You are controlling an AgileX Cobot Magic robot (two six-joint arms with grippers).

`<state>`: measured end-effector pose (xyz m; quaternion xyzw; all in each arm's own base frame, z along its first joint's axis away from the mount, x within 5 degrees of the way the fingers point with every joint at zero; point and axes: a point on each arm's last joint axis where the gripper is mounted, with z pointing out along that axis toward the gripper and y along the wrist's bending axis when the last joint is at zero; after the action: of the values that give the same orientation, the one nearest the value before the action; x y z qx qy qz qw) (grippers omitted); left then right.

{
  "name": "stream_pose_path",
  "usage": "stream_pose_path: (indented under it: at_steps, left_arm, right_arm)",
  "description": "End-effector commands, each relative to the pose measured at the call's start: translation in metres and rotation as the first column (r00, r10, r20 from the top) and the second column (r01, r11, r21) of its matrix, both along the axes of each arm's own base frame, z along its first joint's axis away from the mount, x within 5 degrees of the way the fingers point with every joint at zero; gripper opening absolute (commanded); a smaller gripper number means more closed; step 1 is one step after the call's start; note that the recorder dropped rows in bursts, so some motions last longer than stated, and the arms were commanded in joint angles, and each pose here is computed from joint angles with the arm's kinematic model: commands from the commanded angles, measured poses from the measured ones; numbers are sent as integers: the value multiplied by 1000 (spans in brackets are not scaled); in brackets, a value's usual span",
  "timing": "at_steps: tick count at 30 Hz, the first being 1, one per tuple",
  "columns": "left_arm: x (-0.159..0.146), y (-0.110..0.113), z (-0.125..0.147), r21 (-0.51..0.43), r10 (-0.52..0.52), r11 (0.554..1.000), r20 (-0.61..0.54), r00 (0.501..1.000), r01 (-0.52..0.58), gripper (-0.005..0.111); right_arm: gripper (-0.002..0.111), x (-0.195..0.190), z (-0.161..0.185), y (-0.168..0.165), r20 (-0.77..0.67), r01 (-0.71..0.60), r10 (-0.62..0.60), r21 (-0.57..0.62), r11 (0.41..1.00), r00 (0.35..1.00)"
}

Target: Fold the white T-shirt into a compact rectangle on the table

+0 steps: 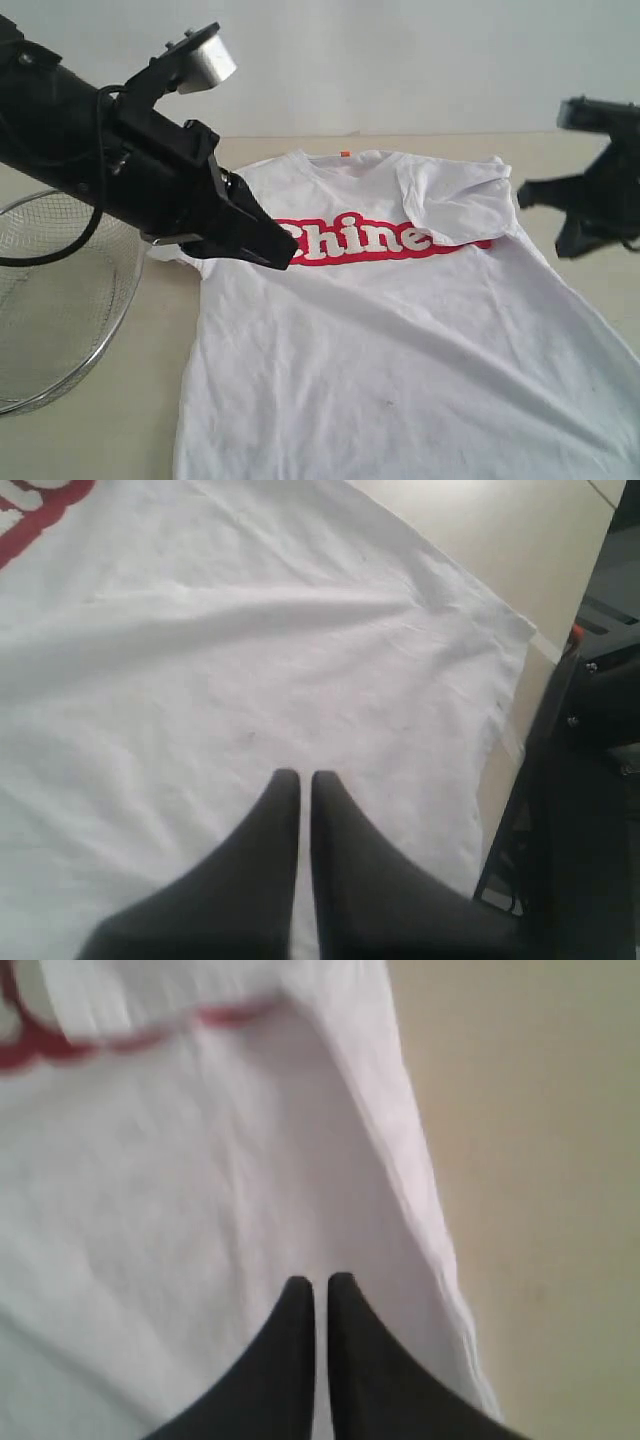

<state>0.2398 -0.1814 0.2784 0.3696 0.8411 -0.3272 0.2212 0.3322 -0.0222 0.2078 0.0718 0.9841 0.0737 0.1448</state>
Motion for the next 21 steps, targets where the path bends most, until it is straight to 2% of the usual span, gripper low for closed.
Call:
stream_pose_path:
  at_steps: [1, 6, 9, 16, 21]
  left_arm:
    - [-3, 0, 2, -6, 3, 1000, -2, 1000, -3, 5]
    - [-2, 0, 2, -6, 5, 1000, 0, 1000, -5, 5]
    - [-2, 0, 2, -6, 12, 1000, 7, 1000, -12, 5]
    - [2, 0, 3, -10, 39, 999, 34, 999, -39, 5]
    - [3, 0, 3, -12, 48, 999, 40, 998, -47, 5]
  right_arm:
    - [0, 71, 9, -6, 76, -12, 12, 2, 1000, 997]
    - [0, 135, -17, -13, 99, -16, 16, 4, 1000, 995]
    - [0, 160, -31, -15, 97, -23, 22, 8, 1000, 995]
    - [0, 194, -45, -18, 109, -26, 25, 13, 1000, 994]
    - [0, 199, -70, -19, 21, -44, 43, 16, 999, 999]
